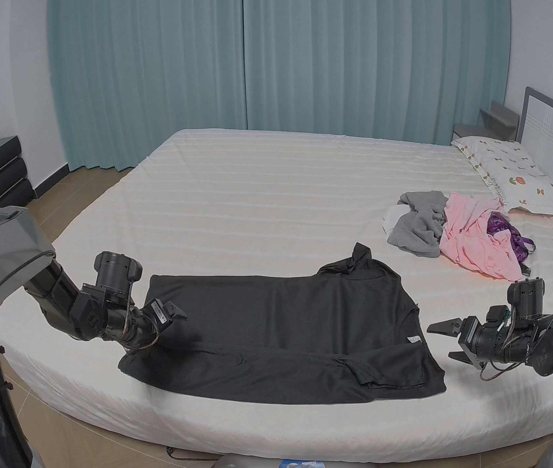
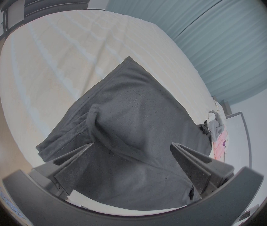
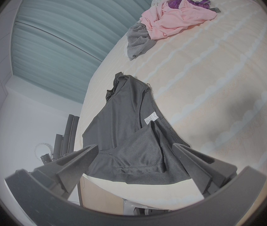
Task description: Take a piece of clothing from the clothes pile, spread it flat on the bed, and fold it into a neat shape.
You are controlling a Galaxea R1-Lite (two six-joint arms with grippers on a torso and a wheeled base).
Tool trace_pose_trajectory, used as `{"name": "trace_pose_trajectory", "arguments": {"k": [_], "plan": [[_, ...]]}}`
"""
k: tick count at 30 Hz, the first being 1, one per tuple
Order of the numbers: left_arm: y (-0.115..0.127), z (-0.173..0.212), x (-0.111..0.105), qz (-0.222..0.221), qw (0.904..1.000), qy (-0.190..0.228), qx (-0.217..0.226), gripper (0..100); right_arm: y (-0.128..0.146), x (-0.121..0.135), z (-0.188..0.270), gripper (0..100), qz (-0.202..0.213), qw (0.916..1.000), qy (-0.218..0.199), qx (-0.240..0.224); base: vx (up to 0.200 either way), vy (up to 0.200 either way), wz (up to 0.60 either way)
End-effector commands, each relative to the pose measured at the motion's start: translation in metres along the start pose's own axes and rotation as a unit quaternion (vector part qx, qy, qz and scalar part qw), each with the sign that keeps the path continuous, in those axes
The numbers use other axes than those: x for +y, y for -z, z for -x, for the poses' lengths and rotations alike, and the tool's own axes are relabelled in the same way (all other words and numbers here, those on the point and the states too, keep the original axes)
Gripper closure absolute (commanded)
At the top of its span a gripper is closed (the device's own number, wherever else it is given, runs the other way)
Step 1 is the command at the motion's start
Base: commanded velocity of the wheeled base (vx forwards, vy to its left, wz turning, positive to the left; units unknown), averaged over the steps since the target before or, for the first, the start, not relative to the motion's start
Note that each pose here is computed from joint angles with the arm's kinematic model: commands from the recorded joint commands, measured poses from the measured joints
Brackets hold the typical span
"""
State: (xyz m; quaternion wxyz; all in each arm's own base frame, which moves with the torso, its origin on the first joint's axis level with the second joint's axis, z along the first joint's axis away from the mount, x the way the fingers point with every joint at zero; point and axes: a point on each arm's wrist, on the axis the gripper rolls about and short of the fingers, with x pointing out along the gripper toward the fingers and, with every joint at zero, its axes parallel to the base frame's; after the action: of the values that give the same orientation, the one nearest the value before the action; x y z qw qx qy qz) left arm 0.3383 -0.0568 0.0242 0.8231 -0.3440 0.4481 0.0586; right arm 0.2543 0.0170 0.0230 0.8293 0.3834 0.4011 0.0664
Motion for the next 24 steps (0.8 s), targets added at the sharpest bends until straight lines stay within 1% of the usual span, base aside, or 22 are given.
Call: {"name": "trace_pose_trajectory", "arguments": {"k": [1, 7, 9, 11, 12, 15, 21, 24], "plan": [[-0.002, -0.026, -0.003, -0.003, 0.9996, -0.028, 0.003, 0, 0.001, -0.001, -0.001, 0, -0.001, 1.0, 0.003, 0.003, 0.0, 0.0, 0.0], [-0.013, -0.037, -0.009, 0.0, 0.9989, -0.046, 0.011, 0, 0.0, -0.001, -0.002, 0, -0.001, 1.0, 0.002, 0.002, 0.0, 0.0, 0.0], [-0.018, -0.041, -0.011, 0.002, 0.9989, -0.048, 0.002, 0, 0.0, -0.001, -0.002, 0, -0.001, 1.0, 0.002, 0.002, 0.0, 0.0, 0.0], [-0.018, -0.041, -0.011, 0.002, 0.9989, -0.048, 0.002, 0, 0.0, -0.001, -0.002, 0, -0.001, 1.0, 0.002, 0.002, 0.0, 0.0, 0.0], [-0.026, -0.048, -0.013, 0.005, 0.9987, -0.048, -0.013, 0, 0.0, -0.001, -0.002, 0, -0.001, 1.0, 0.002, 0.002, 0.0, 0.0, 0.0], [-0.037, -0.049, -0.015, 0.012, 0.9987, -0.041, -0.028, 0, 0.0, -0.001, -0.001, 0, -0.001, 1.0, 0.002, 0.001, 0.0, 0.0, 0.0], [-0.06, -0.044, -0.017, 0.065, 0.9958, -0.023, -0.061, 0, 0.0, -0.003, -0.004, 0, -0.002, 1.0, 0.004, 0.003, 0.0, 0.0, 0.0], [-0.065, -0.04, -0.013, 0.077, 0.9949, -0.02, -0.061, 0, 0.001, -0.005, -0.007, 0, 0.0, 1.0, 0.003, 0.0, 0.0, 0.0, 0.0]]}}
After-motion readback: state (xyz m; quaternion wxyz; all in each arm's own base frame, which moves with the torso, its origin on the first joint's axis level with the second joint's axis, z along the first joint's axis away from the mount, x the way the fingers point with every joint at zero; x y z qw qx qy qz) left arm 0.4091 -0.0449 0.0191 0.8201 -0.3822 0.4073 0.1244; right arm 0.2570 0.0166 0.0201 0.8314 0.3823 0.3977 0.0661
